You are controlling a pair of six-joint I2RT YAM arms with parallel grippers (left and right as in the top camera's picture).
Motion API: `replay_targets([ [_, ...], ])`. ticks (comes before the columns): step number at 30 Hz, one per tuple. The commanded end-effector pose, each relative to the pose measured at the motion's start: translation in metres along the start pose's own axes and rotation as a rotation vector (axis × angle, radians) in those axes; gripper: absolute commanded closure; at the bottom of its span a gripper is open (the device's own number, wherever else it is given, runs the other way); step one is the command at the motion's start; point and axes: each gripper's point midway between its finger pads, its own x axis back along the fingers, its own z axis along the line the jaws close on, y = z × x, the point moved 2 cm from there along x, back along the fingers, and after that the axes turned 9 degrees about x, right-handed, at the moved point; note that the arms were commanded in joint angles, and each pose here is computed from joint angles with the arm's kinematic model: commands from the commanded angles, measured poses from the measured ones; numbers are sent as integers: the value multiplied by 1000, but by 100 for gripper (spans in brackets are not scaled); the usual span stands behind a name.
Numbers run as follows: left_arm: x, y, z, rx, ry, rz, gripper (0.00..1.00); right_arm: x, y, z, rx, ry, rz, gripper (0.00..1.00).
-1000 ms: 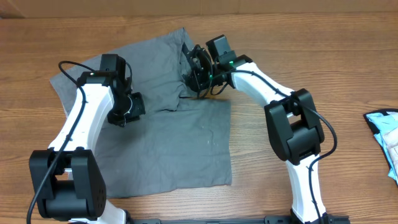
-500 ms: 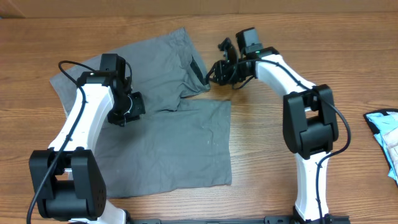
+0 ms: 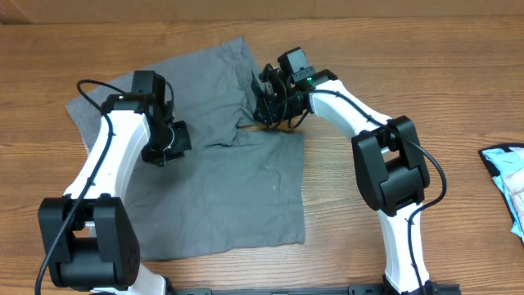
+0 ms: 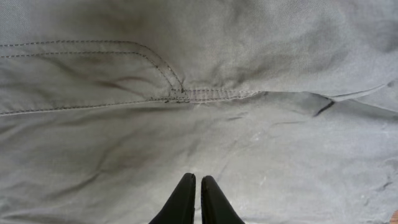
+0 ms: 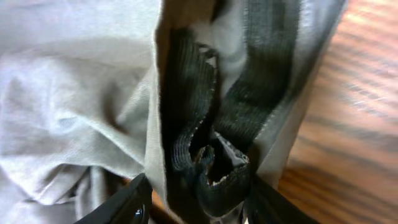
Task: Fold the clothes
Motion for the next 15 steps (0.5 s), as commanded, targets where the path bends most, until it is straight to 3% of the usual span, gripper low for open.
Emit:
replay_targets([
  [1, 4, 3, -7, -29, -18, -13, 91, 26, 29, -3, 78, -62, -74, 48],
  [15, 4, 7, -8, -31, -26, -29, 90, 41, 35, 10, 87, -54, -82, 35],
])
